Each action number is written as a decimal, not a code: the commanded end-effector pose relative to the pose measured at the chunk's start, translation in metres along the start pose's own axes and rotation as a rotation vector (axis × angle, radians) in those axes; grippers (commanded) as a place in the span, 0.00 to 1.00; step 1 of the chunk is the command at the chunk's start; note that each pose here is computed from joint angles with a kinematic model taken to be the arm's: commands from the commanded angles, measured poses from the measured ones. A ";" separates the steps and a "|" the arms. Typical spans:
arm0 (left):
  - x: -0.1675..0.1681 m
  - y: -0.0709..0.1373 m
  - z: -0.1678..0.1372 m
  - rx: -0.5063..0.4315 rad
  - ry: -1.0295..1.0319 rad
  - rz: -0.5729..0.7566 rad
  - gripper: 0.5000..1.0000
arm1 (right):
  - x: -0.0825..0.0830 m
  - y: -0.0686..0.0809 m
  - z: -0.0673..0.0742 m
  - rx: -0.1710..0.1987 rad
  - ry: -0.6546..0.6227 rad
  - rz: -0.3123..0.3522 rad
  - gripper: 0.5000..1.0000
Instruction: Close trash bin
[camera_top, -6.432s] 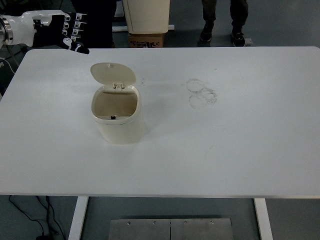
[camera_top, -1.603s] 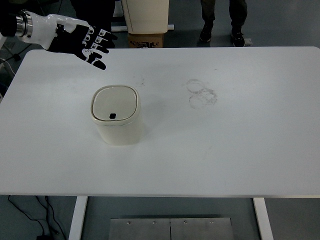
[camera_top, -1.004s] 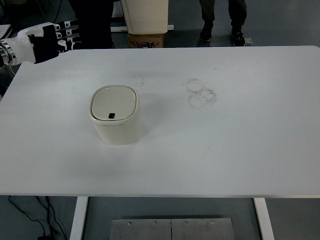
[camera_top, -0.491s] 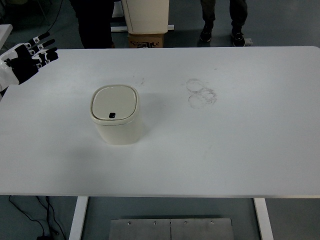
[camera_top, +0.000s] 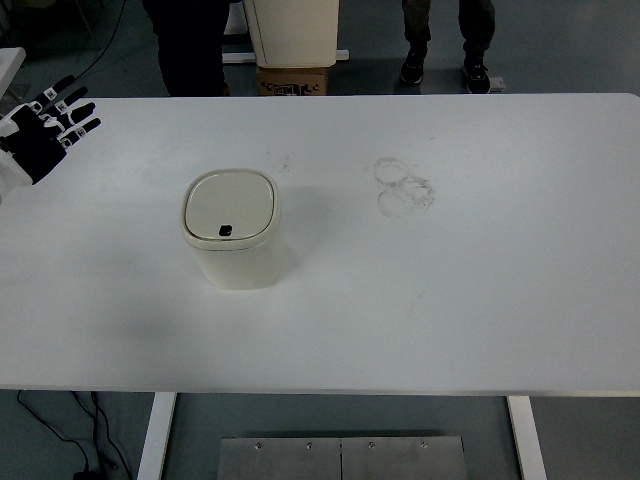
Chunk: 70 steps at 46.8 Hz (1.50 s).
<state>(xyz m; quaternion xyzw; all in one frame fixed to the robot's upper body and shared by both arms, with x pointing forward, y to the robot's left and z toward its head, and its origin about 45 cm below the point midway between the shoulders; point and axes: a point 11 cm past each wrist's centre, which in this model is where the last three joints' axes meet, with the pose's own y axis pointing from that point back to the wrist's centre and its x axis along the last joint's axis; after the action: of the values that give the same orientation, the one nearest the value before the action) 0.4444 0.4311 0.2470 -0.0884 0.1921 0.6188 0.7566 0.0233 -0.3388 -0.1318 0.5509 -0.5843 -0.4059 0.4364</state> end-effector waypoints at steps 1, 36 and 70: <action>0.001 0.001 -0.004 -0.025 0.018 0.007 1.00 | 0.000 0.000 0.000 -0.001 0.000 0.000 0.98; 0.015 0.018 -0.053 -0.049 0.140 0.063 1.00 | 0.000 0.000 0.000 0.000 0.000 0.000 0.98; 0.015 0.018 -0.053 -0.053 0.150 0.063 1.00 | -0.001 0.000 0.000 0.000 0.005 -0.003 0.98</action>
<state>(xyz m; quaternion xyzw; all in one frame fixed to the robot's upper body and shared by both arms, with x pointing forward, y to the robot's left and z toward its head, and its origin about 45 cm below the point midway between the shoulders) 0.4194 0.4293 0.1946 -0.1486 0.2346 0.6390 0.7173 0.0232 -0.3387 -0.1318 0.5511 -0.5841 -0.4059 0.4364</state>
